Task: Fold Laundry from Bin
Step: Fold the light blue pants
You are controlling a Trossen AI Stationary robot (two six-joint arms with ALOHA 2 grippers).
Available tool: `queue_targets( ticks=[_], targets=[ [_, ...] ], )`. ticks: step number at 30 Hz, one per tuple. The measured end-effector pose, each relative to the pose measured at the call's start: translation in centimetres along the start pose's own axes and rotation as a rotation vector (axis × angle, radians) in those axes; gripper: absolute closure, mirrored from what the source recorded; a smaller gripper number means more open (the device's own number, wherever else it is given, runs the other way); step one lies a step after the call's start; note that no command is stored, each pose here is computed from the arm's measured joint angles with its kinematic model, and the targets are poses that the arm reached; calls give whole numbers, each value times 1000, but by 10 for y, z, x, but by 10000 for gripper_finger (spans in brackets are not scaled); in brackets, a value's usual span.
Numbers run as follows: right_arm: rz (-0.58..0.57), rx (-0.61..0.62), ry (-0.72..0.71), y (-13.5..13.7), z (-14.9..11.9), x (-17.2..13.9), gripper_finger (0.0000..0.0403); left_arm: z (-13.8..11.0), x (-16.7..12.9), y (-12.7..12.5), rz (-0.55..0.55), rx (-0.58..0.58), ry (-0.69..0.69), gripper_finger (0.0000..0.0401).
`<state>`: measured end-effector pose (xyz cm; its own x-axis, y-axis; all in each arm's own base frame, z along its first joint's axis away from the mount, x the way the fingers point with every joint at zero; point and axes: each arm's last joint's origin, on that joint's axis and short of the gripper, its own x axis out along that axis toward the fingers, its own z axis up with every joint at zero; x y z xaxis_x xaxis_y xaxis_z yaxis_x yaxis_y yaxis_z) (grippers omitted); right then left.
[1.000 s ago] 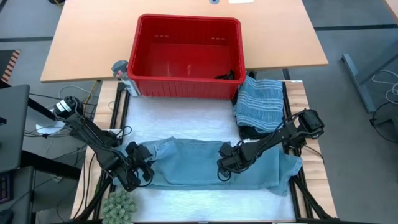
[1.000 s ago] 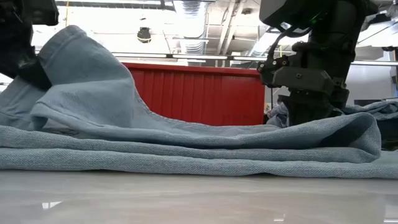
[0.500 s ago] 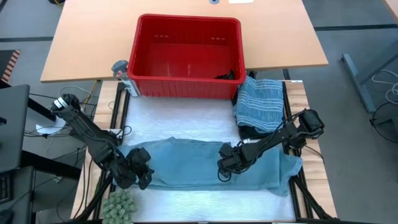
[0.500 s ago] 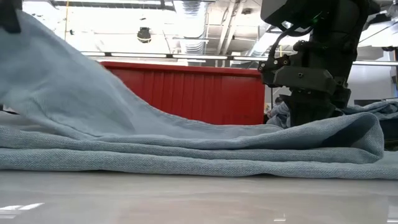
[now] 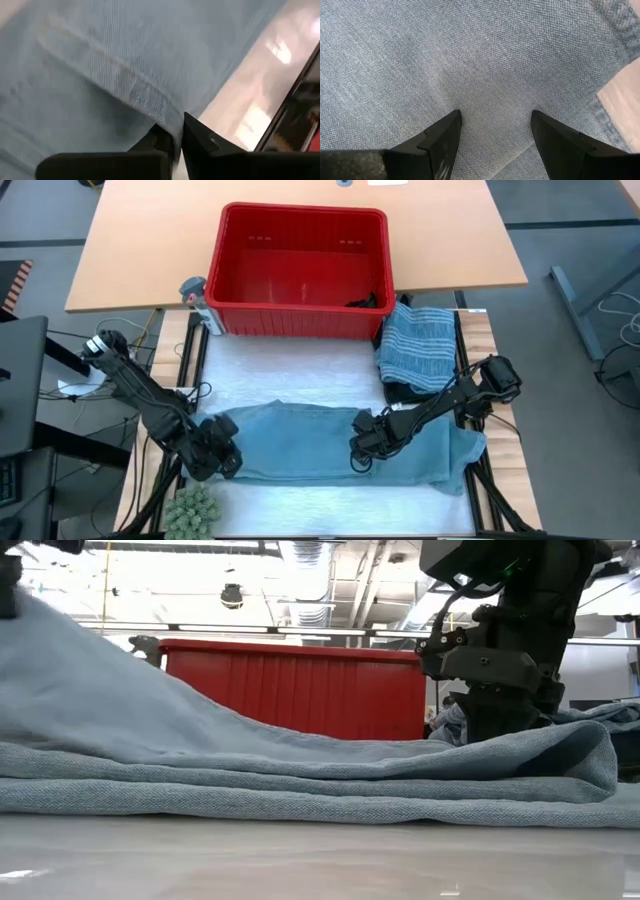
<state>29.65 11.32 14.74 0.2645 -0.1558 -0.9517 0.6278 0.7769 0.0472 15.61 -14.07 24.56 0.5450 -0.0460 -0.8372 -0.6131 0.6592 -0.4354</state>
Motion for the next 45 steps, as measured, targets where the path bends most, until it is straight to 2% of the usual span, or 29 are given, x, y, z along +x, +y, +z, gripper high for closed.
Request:
queue_targets(
  ticks=[4,10,12,14,17,20,22,24,28,31,33,36,39,42,45],
  targets=[
    [-1,-3,0,0,0,0,133,-12,10,9,3,36,149,348],
    [-1,-9,-1,0,0,0,133,-25,13,16,27,59,288,267],
    [-1,-9,-1,0,0,0,133,-27,11,19,55,30,371,247],
    [-1,-11,-1,0,0,0,133,-28,5,17,21,-3,380,235],
    [-2,-11,-1,0,0,0,133,-17,-19,2,-139,-46,206,233],
    [-2,-11,-1,0,0,0,133,-3,-46,-7,-247,-90,-92,240],
    [-5,-11,-5,0,0,0,133,3,-56,-9,-279,-84,-283,250],
    [-9,-11,-12,0,0,0,133,5,-49,-6,-230,-20,-381,266],
    [-11,-11,-15,-1,1,0,133,7,-1,-2,-67,58,-425,302],
    [-11,-13,-15,-1,1,0,133,10,29,-4,-44,75,-445,325],
    [-11,-13,-15,-1,1,0,133,8,52,-2,-19,99,-371,335],
    [-13,-14,-15,-1,1,0,133,3,75,5,90,135,-186,349],
    [-13,-13,-16,-1,1,0,133,-8,93,18,247,131,-22,361],
    [-11,-10,-20,-1,1,0,133,-13,97,26,360,36,103,373],
    [-9,-9,-21,0,1,0,133,-12,87,22,413,-12,142,385]
  ],
)
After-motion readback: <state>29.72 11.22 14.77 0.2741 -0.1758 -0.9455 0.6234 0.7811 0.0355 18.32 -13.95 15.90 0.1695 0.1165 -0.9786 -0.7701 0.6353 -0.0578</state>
